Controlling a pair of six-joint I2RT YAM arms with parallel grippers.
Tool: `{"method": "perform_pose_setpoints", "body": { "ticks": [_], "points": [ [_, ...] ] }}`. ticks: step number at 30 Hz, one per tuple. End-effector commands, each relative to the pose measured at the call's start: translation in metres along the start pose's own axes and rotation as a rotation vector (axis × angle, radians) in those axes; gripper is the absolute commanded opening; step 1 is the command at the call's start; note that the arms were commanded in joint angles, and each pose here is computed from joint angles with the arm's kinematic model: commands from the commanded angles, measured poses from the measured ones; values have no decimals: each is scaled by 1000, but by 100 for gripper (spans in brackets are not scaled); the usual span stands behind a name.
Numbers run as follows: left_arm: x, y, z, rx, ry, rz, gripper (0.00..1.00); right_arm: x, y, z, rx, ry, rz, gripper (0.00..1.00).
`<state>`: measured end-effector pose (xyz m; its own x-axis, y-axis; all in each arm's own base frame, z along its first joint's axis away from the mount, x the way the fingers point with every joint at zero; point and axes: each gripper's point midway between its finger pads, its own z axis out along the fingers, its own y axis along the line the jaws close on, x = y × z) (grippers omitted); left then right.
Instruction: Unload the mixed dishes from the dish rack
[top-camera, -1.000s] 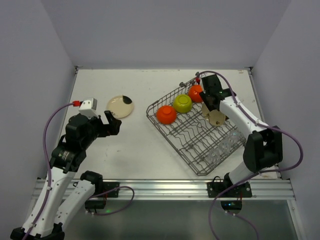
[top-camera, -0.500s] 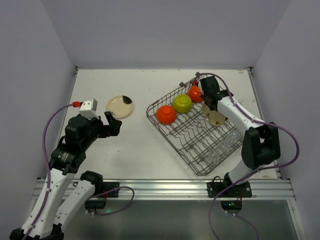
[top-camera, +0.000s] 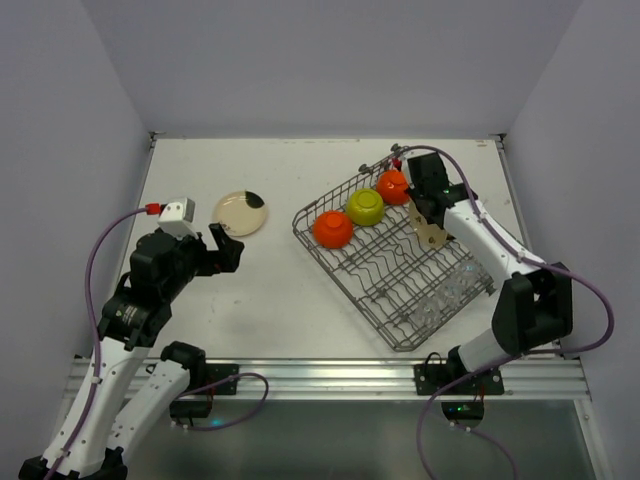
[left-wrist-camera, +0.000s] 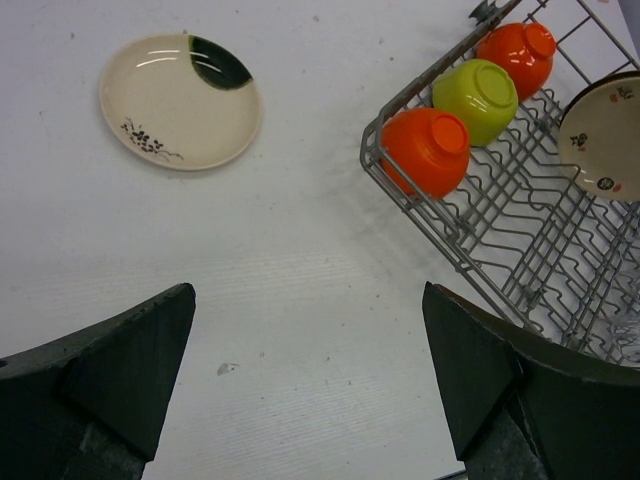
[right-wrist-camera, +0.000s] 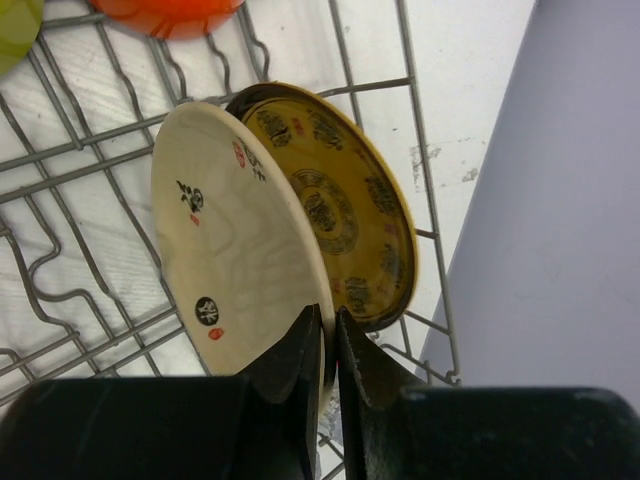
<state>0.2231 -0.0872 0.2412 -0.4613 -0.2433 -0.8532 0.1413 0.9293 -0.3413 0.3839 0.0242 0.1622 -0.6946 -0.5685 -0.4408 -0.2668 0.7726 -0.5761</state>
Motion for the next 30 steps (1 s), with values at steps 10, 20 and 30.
{"method": "perform_pose_setpoints", "body": {
  "ticks": [10, 20, 30],
  "points": [
    [1, -3, 3, 19, 8, 22, 100, -33, -58, -82, 132, -206, 83, 0],
    [-11, -1, -8, 3, -52, 11, 100, -61, -50, -180, -120, -582, 431, 0],
    [-40, -54, -26, 281, -171, -52, 100, -58, 24, -279, -740, -1011, 694, 0]
  ]
}}
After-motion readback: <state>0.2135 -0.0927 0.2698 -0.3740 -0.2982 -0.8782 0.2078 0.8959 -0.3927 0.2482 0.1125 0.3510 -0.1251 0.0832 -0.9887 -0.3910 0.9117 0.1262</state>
